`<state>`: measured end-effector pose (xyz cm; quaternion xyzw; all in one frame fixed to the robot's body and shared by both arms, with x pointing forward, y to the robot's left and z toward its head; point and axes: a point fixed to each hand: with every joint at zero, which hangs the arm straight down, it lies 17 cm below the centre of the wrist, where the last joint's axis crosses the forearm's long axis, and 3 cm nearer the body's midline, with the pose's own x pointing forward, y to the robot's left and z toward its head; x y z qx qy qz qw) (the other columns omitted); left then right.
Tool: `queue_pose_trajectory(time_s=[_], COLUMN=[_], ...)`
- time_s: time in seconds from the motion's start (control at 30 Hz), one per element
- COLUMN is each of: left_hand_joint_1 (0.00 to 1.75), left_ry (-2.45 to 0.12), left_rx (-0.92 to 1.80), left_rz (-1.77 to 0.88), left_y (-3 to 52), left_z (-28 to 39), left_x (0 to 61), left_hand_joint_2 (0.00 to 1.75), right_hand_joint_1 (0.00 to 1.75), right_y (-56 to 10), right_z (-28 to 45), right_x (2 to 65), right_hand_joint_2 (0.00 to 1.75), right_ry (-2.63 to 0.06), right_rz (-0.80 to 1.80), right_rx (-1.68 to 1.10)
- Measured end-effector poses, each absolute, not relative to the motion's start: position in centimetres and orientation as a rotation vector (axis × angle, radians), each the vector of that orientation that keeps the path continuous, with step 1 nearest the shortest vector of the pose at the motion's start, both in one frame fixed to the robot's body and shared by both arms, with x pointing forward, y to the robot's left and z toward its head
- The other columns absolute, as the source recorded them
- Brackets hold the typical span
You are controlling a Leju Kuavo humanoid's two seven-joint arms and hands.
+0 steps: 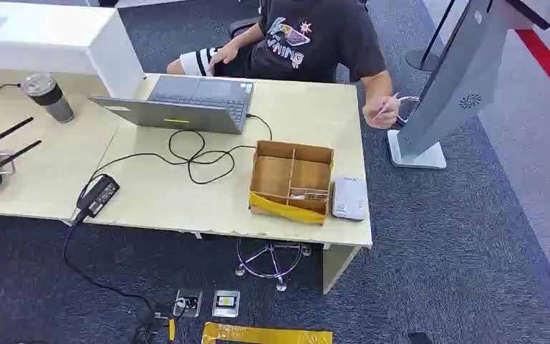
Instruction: Pass the card to the sensor for recognition and then transmit it.
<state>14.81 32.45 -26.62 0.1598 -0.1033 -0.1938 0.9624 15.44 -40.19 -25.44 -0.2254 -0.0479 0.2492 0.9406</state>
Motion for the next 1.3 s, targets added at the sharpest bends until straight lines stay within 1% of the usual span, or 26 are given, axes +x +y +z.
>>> queue_pose_trajectory(time_s=[0.23, 0.4, 0.47, 0.57, 0.8, 1.07, 1.3], left_hand_joint_1=[0.00, 0.00, 0.00, 0.00, 0.00, 0.00, 0.00], left_ry=[-0.204, -0.197, -0.198, -0.204, -0.208, -0.211, -0.222], left_rx=[0.320, 0.317, 0.319, 0.323, 0.328, 0.329, 0.329], left_rz=[-0.412, -0.426, -0.436, -0.451, -0.471, -0.473, -0.474], left_y=[32.4, 32.4, 32.4, 32.3, 32.3, 32.2, 32.1], left_z=[-26.6, -26.6, -26.5, -26.4, -26.4, -26.3, -26.3], left_x=[14.8, 14.9, 15.1, 15.7, 15.8, 15.9, 16.2], left_hand_joint_2=[1.75, 1.75, 1.75, 1.75, 1.75, 1.75, 1.75], right_hand_joint_1=[0.00, 0.00, 0.00, 0.00, 0.00, 0.00, 0.00], right_y=[-41.0, -42.9, -44.5, -46.7, -49.5, -50.0, -49.8], right_z=[-23.7, -20.7, -18.0, -14.1, -5.3, 1.6, 13.8], right_x=[21.0, 27.3, 31.5, 36.4, 44.7, 49.6, 55.2], right_hand_joint_2=[1.75, 1.75, 1.75, 1.75, 1.75, 1.75, 1.75], right_ry=[-0.242, -0.417, -0.548, -0.673, -0.970, -1.173, -1.433], right_rz=[0.452, 0.337, 0.309, 0.272, 0.176, 0.118, 0.060], right_rx=[-0.515, -0.591, -0.654, -0.717, -0.823, -0.873, -1.001])
